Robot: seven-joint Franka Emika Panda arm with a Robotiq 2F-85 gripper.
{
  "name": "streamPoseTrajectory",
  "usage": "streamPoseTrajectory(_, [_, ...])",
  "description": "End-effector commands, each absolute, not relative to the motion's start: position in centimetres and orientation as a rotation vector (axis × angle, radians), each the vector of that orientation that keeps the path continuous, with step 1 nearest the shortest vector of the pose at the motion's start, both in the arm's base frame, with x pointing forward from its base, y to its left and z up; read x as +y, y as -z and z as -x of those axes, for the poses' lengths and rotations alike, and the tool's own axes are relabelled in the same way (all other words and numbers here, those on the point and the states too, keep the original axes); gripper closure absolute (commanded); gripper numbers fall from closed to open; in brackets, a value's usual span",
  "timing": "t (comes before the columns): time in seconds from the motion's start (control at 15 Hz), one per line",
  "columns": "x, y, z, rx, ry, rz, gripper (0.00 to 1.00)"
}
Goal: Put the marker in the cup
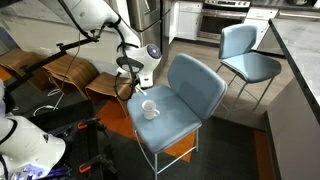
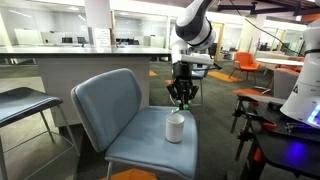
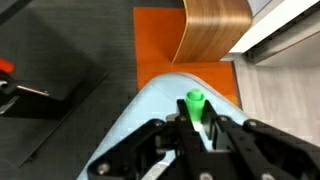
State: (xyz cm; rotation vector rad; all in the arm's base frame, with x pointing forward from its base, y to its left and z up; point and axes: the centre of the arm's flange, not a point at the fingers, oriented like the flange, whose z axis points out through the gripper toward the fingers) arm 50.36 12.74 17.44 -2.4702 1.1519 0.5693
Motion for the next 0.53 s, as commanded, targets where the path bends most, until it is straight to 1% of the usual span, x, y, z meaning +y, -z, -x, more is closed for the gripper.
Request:
streamPoseTrajectory(0.0, [10.4, -17.9, -48.2, 1.166, -0.595, 2.402, 0.95])
streamPoseTrajectory(0.47, [6.0, -14.3, -48.7, 1.252, -0.586, 2.304, 0.95])
